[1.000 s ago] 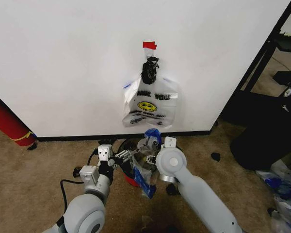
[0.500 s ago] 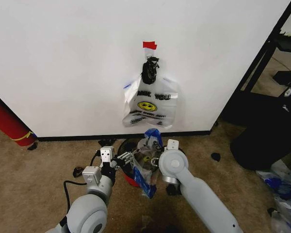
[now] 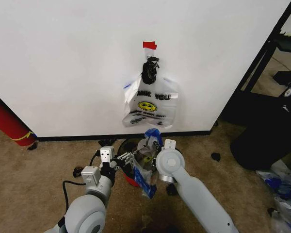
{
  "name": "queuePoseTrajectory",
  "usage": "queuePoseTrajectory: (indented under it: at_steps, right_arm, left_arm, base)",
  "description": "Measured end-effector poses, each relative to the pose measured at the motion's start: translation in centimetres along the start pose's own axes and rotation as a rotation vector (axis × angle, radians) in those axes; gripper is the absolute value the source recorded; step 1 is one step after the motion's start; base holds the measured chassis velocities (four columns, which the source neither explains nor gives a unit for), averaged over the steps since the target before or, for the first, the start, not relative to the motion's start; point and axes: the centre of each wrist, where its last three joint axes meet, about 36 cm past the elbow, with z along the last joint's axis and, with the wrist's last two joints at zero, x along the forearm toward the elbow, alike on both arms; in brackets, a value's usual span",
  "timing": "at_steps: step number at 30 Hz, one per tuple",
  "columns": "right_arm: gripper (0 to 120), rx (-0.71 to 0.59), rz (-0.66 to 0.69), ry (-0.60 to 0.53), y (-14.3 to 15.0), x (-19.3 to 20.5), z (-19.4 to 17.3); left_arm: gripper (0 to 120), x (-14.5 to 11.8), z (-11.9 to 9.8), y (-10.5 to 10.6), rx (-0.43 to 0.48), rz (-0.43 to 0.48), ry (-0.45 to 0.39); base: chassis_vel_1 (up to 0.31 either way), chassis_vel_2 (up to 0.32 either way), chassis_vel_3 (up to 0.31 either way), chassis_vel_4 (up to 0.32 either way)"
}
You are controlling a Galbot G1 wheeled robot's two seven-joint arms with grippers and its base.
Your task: Pick up the garbage bag from the wall and place it over the trash bin.
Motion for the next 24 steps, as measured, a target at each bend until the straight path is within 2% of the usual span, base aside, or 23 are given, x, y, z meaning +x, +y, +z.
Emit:
queuePoseTrajectory:
  at_steps: [3,5,6,10,21,24]
  right_arm:
    - [23,-0.002,0.0,0.0,0.3,-0.1,-0.1]
    - [23,-0.002,0.0,0.0,0.3,-0.1,-0.1]
    - [15,-0.01,-0.002,0.002,0.2,-0.3,-0.1]
    - [0,-0.025,-0.012,0.007,0.2,-0.5,-0.1]
    - [0,-0.04,-0.015,0.007,0.2,-0.7,0.6]
    - [0,-0.093,-0.056,-0.012,-0.3,-0.7,0.9]
  left_arm:
    - [100,0.0,0.1,-0.1,0.001,0.003,0.001]
    - [100,0.0,0.1,-0.1,0.001,0.003,0.001]
    - [100,0.0,0.1,-0.1,0.0,0.003,0.002]
    - [100,-0.1,0.3,0.0,-0.001,0.003,0.003]
    - [100,0.1,0.5,-0.1,-0.003,0.002,0.007]
    - [100,0.1,0.5,-0.1,-0.004,0.003,0.006]
  base:
    - [0.0,0.0,0.0,0.0]
    - [0.0,0.0,0.0,0.0]
    - [0.0,0.0,0.0,0.0]
    - [0.0,0.0,0.0,0.0]
    - [0.0,0.0,0.0,0.0]
    - [0.0,0.0,0.0,0.0]
